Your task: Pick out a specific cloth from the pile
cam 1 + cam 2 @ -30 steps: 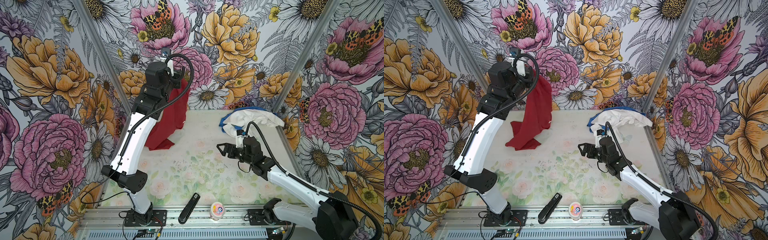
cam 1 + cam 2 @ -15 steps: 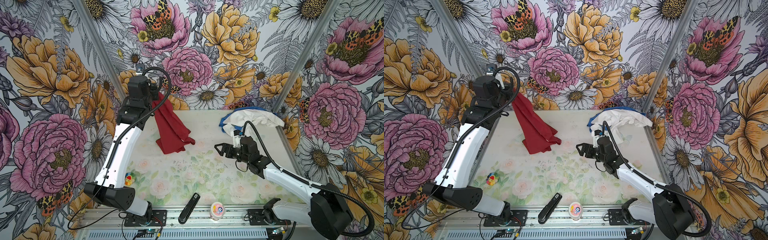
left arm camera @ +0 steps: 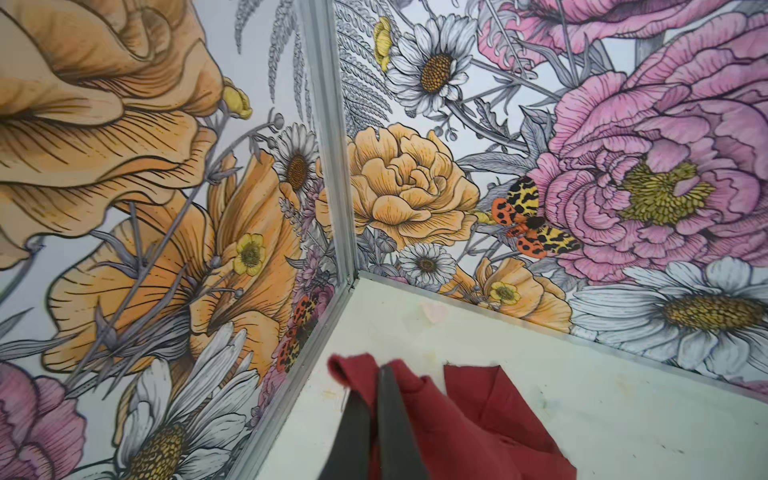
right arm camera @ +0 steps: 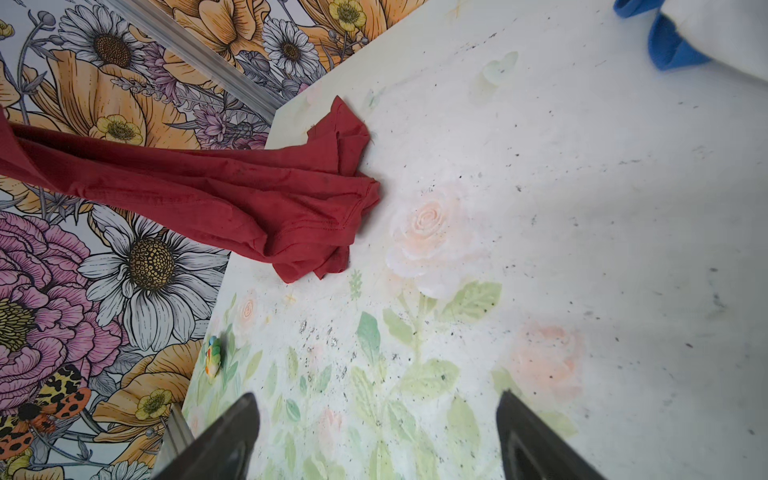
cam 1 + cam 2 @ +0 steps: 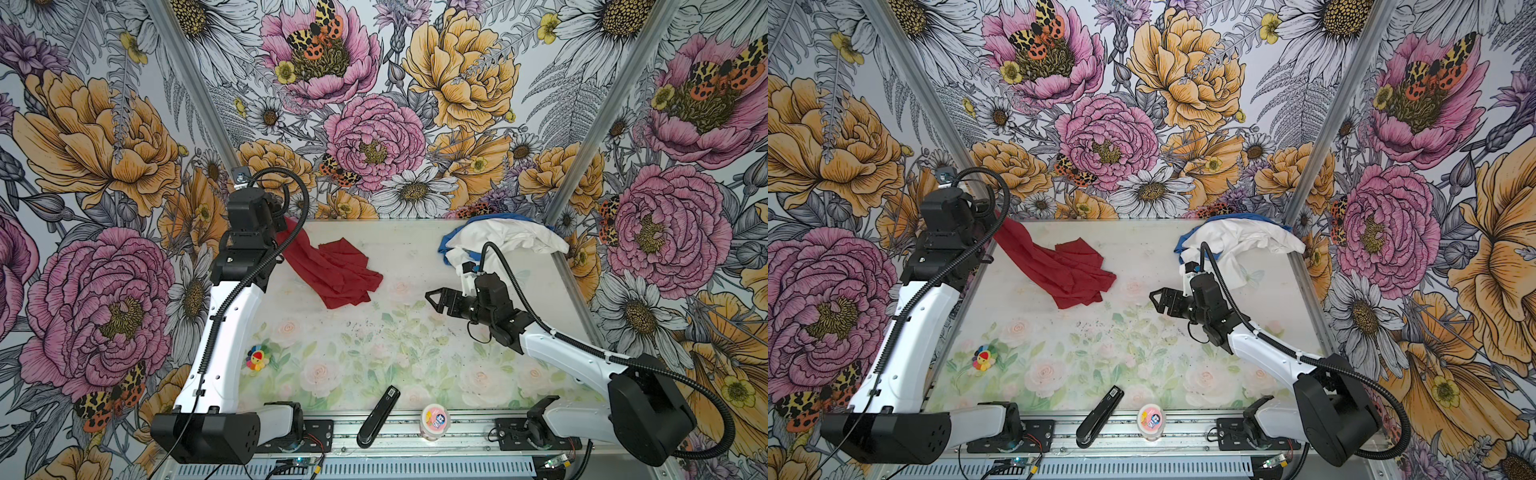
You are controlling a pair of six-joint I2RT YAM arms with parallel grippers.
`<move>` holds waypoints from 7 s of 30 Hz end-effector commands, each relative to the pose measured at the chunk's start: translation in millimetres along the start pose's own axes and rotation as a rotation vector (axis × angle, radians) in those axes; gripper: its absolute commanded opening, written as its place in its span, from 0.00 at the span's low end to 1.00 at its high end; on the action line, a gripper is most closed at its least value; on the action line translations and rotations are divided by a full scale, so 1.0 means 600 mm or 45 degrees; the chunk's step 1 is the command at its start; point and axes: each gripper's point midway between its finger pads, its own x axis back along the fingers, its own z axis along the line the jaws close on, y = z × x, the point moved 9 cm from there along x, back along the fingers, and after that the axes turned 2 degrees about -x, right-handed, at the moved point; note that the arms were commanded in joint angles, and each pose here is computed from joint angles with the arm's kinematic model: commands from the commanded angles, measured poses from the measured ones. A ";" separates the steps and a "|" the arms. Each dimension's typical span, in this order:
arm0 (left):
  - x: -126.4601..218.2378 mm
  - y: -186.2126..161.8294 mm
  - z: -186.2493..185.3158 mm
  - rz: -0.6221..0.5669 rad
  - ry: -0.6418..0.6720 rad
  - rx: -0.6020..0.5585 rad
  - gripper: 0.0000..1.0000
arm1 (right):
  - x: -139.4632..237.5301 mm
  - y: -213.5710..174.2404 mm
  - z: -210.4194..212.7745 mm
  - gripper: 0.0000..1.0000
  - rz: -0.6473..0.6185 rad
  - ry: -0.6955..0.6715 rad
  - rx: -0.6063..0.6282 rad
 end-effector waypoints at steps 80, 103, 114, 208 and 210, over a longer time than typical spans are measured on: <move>-0.143 -0.498 -0.193 0.652 -0.796 -1.629 0.94 | 0.003 0.032 0.057 0.99 0.008 0.172 0.179; -0.237 -0.397 -0.192 1.008 -0.657 -0.780 0.00 | 0.032 0.007 0.032 0.99 -0.029 0.088 0.135; -0.226 -0.281 -0.075 1.071 -0.449 -0.094 0.00 | 0.036 0.008 0.035 0.99 -0.031 0.100 0.133; -0.443 -0.452 -0.033 1.242 -0.513 0.375 0.00 | 0.022 -0.004 0.019 0.99 0.010 0.059 0.101; -0.447 -0.443 -0.035 1.216 -0.496 0.349 0.06 | 0.022 -0.004 0.019 0.99 0.009 0.059 0.099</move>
